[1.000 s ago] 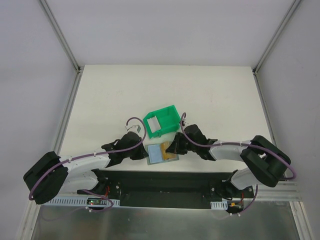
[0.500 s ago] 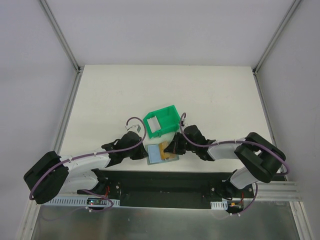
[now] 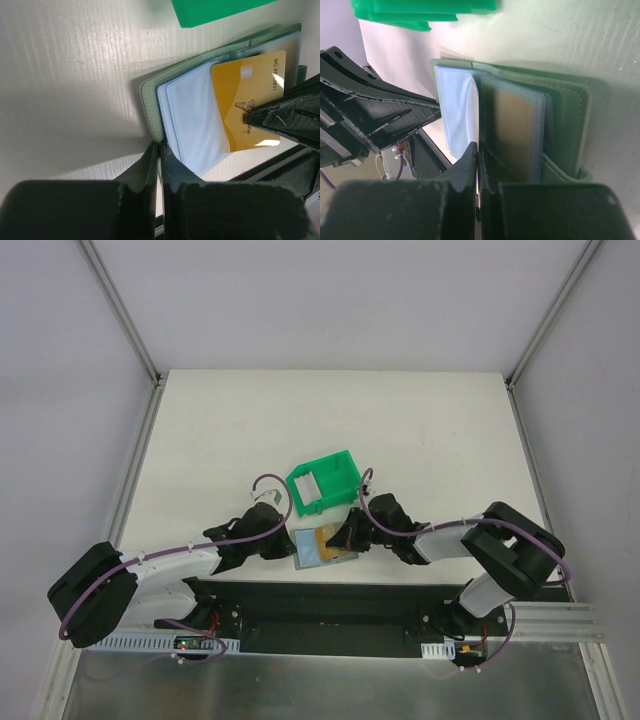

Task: Put the credit cards into the card holder
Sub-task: Insert the credit card into the card holder.

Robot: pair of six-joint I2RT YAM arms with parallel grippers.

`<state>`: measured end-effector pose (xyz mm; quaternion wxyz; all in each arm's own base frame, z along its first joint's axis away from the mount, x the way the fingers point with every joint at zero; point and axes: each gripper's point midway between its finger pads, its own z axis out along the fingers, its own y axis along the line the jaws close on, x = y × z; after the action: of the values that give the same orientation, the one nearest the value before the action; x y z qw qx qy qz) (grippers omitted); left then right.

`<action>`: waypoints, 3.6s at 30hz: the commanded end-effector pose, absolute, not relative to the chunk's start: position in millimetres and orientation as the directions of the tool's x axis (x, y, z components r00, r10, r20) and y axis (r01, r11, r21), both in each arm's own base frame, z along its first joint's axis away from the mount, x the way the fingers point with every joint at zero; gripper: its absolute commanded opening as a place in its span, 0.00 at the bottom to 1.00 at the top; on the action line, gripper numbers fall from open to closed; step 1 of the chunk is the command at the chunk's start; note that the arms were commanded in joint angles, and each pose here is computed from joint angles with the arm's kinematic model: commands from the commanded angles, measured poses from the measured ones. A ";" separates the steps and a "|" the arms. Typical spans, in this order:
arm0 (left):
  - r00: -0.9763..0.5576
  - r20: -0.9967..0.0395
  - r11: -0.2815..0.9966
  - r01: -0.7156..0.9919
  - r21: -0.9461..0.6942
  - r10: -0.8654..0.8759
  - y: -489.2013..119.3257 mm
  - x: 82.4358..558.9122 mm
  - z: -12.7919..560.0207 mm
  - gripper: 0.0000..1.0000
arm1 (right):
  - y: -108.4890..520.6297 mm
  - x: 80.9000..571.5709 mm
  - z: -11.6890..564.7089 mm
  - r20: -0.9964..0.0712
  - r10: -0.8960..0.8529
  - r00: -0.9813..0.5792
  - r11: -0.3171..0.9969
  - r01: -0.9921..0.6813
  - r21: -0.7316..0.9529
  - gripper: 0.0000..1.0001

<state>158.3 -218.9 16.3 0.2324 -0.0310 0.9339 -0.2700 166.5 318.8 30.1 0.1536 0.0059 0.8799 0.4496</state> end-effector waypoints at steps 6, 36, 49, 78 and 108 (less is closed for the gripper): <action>-0.901 -0.386 0.858 0.032 -0.513 -0.198 -215.8 154.9 11.5 0.00 | 307.2 152.6 26.6 -0.245 0.150 -0.958 0.617 -0.103 0.780 0.00; -0.901 -0.382 0.857 0.021 -0.515 -0.208 -215.9 155.4 11.6 0.00 | 302.7 148.7 24.5 -0.185 0.186 -0.965 0.650 -0.020 0.759 0.00; -0.894 -0.398 0.848 0.039 -0.528 -0.207 -218.8 158.0 17.4 0.00 | 325.0 153.3 23.9 -0.213 0.132 -0.968 0.635 -0.082 0.768 0.04; -0.900 -0.396 0.849 0.057 -0.526 -0.185 -222.9 158.7 17.5 0.00 | 337.9 156.1 41.8 -0.310 -0.029 -0.950 0.726 -0.233 0.647 0.29; -0.892 -0.413 0.845 0.070 -0.530 -0.185 -221.3 159.0 19.6 0.00 | 300.2 207.8 111.6 -0.583 -0.044 -0.811 0.833 -0.352 0.427 0.45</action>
<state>157.1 -222.5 16.8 0.2229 -0.0389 0.9340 -0.2767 175.3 319.3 73.0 0.2087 -0.1165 0.9254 0.2941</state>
